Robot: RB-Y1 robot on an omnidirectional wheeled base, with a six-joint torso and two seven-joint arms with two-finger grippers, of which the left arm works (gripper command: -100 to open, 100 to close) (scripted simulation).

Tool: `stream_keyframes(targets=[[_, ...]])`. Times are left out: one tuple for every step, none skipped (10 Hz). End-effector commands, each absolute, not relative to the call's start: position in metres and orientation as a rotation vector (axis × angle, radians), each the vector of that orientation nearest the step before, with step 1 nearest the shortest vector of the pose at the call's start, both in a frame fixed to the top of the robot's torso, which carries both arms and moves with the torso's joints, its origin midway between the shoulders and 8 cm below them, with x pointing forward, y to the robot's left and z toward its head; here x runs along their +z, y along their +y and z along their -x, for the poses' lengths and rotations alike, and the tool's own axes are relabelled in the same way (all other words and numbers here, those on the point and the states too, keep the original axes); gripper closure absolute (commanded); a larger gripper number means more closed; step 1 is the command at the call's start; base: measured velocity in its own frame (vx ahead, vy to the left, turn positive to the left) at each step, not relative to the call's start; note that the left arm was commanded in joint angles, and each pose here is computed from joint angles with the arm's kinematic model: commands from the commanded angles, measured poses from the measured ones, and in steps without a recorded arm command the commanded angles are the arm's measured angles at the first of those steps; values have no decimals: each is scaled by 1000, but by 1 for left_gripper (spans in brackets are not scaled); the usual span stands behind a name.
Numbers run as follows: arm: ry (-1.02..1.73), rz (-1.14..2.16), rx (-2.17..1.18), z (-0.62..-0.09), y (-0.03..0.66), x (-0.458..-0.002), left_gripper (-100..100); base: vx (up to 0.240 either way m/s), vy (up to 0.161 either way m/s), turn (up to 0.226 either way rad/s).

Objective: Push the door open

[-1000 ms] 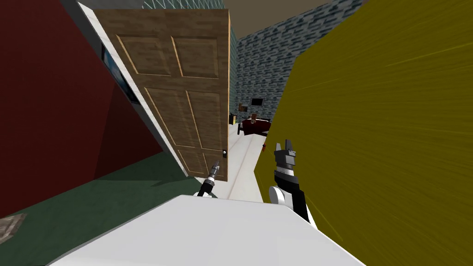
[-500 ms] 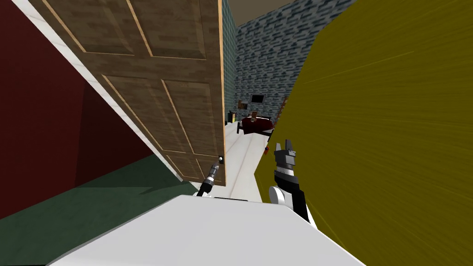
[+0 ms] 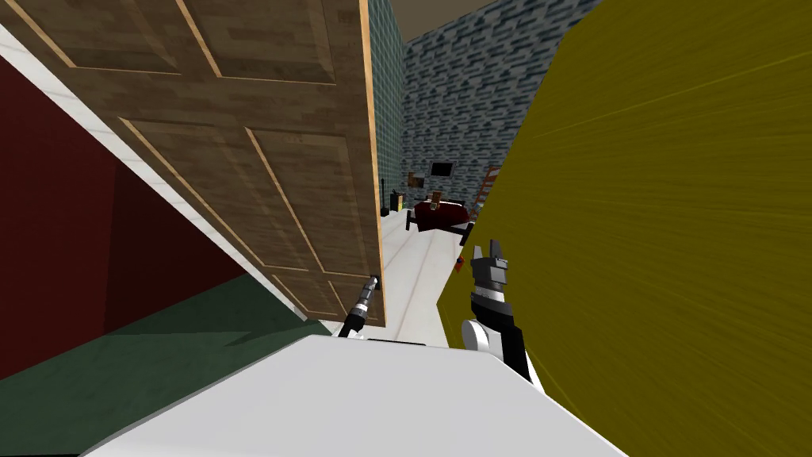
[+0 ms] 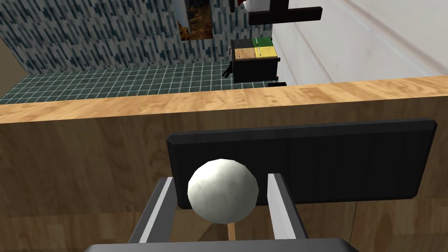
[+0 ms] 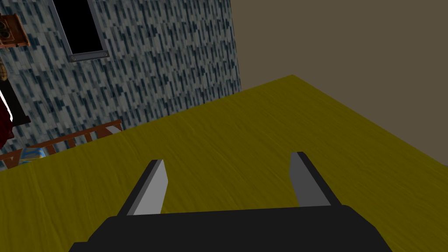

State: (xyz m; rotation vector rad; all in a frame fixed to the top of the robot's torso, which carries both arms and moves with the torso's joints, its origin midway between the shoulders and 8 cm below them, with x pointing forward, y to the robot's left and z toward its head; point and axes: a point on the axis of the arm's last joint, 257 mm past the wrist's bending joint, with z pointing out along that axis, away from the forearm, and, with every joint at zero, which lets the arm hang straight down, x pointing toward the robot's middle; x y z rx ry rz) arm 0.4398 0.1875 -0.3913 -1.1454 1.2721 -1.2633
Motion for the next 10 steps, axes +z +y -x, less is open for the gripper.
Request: stream_keyframes(targets=[[1274,1147,-1262,-440,188,-392,100,-34,1,-12],[1274,1147,-1262,-440,188,-392,100,-20,3,-5],[1274,1147,-1262,-440,188,-392,100,-12,1,1],[1274,1147,-1262,-440,188,-392,100,-7,-1,2],[1274,1147,-1262,-440,188,-392,100,0,0,0],[1276,1147,-1243,-439,195,-394,100,111,-15,81],[1276,1146,-1240,-440,197,-394,100,160,1,65],[1274,1145,-1232,-440,200,-394,100,164,-2,35],[1271,1144,-1224,-440,204,-394,100,194,-24,79],[1271,1144,-1224,-440,204,-394,100,137,-10,19]])
